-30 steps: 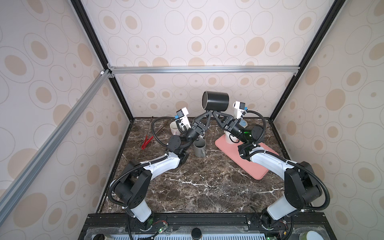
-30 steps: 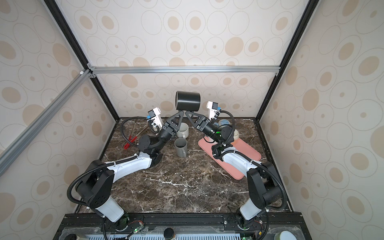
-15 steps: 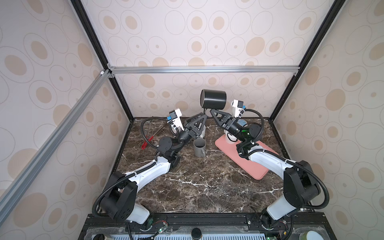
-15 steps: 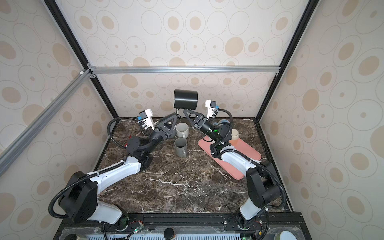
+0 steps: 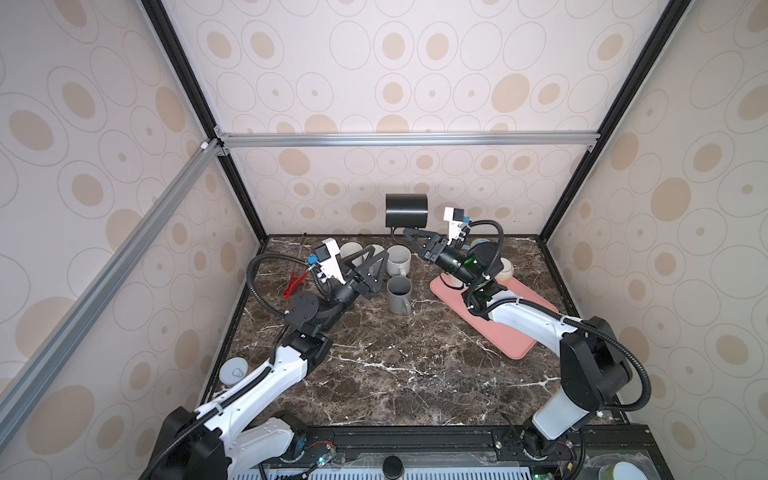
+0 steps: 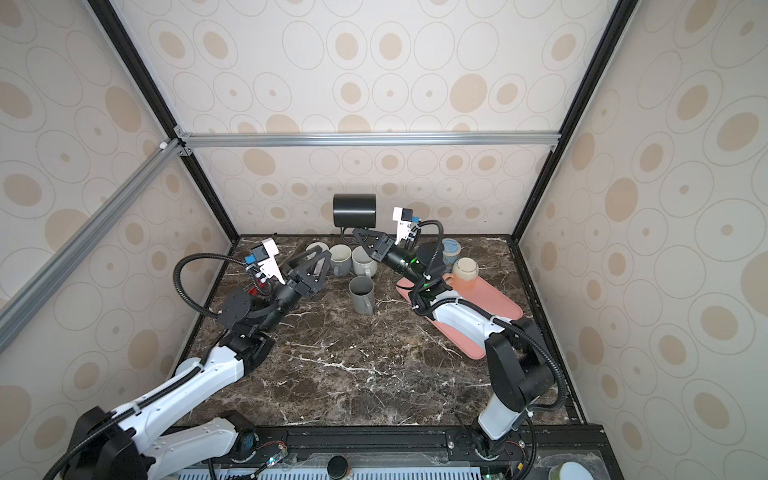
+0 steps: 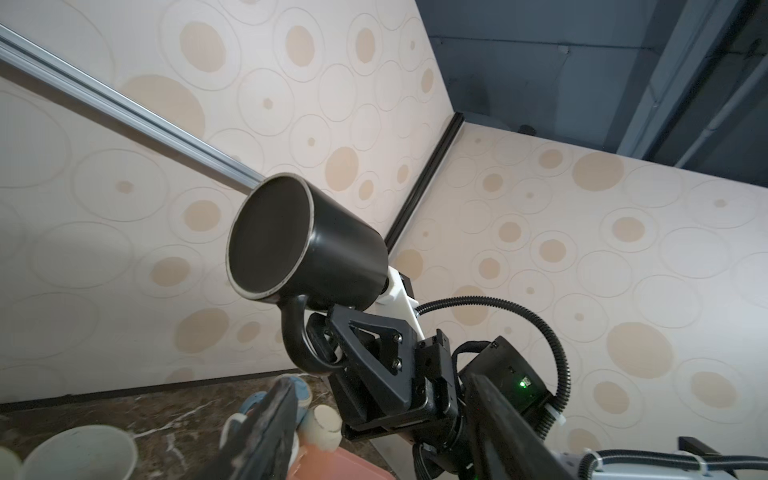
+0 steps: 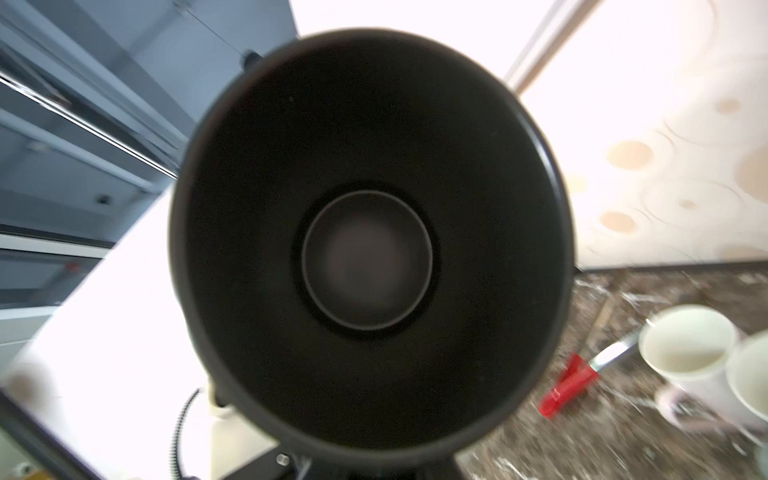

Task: Turn the mug right side up

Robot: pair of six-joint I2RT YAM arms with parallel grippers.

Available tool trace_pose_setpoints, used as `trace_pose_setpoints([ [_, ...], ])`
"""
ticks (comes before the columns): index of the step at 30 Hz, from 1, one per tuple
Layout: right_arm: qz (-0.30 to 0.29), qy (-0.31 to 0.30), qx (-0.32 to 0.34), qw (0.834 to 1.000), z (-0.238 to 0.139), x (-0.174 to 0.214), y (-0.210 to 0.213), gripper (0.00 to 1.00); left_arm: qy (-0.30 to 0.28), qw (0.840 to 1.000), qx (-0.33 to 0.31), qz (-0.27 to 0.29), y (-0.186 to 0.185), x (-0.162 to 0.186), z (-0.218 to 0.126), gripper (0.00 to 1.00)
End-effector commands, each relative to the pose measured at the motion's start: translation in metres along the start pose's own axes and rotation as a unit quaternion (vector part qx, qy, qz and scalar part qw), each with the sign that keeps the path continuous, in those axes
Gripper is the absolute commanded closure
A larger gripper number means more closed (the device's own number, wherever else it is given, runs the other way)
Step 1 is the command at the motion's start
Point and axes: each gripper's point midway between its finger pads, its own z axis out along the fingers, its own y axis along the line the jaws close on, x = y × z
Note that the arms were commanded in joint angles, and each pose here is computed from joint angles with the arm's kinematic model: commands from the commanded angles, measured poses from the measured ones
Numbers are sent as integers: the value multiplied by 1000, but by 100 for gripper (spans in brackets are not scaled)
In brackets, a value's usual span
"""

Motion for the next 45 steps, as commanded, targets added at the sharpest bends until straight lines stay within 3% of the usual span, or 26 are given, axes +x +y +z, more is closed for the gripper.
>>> trace_pose_setpoints([
  [1,-60,10,-16,998,15,8,24,100,39,988,-131,66,48,15,-28,34],
  [4,-56,36,-3,998,24,35,9,100,58,976,-190,86,68,22,-56,34],
  [15,5,126,54,991,38,148,-52,100,110,949,-269,124,82,26,-116,40],
  [21,-64,216,128,966,36,200,-80,100,114,944,-282,126,82,24,-126,40],
  [28,-124,272,176,938,29,236,-102,100,103,944,-287,122,82,20,-132,40],
  [31,-163,290,209,919,24,243,-112,100,105,942,-292,125,83,20,-134,40],
  [34,-212,297,268,892,20,243,-125,100,106,941,-296,128,84,19,-135,40],
  [37,-252,302,341,854,13,236,-142,100,105,939,-300,128,85,19,-137,40],
  [45,-317,301,435,788,0,223,-177,100,105,938,-306,126,87,20,-141,40],
])
